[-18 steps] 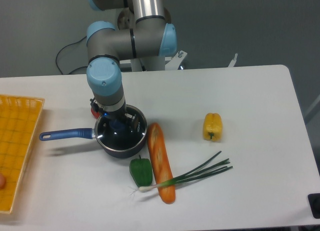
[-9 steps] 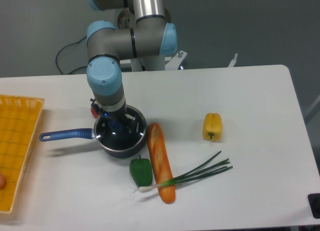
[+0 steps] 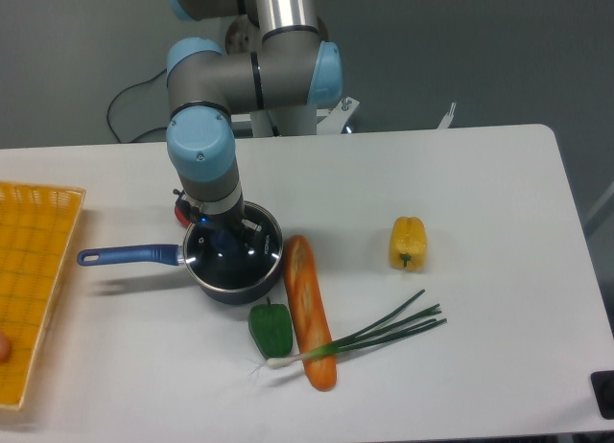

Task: Open the lid
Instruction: 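Close the gripper on the blue knob, then lift the glass lid off the saucepan by its knob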

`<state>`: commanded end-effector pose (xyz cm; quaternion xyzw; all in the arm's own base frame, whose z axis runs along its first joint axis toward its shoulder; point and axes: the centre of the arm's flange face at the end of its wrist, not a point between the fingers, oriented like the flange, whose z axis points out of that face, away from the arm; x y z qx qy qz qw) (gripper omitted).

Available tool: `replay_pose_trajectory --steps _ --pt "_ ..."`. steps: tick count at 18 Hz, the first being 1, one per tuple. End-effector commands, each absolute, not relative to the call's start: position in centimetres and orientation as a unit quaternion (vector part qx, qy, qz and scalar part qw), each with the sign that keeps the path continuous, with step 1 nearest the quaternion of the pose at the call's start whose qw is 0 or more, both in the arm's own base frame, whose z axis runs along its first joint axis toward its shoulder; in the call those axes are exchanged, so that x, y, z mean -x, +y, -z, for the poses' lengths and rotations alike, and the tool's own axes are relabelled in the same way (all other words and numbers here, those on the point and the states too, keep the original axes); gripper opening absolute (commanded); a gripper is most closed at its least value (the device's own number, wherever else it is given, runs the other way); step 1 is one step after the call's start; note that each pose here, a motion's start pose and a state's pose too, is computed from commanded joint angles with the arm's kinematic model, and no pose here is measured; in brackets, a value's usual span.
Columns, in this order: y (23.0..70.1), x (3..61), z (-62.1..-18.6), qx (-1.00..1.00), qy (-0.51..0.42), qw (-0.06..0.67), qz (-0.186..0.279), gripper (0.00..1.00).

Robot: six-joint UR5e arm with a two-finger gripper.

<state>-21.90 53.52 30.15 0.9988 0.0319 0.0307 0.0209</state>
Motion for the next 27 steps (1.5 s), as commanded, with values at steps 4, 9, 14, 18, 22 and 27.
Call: replay_pose_trajectory --steps 4,9,14,18,22,27 --pt "53.5 21.9 -30.0 -0.999 0.033 0.022 -0.032 0.53" --pt "53.6 22.0 -30.2 -0.999 0.036 0.021 -0.030 0.42" --pt "53.9 22.3 -30.9 -0.999 0.032 0.016 -0.026 0.42" --pt "54.2 22.7 -31.8 -0.999 0.032 0.007 -0.021 0.42" --pt "54.5 23.3 -32.6 -0.999 0.034 0.001 -0.016 0.42" --pt "54.4 24.4 -33.4 -1.000 0.008 -0.005 -0.012 0.42"
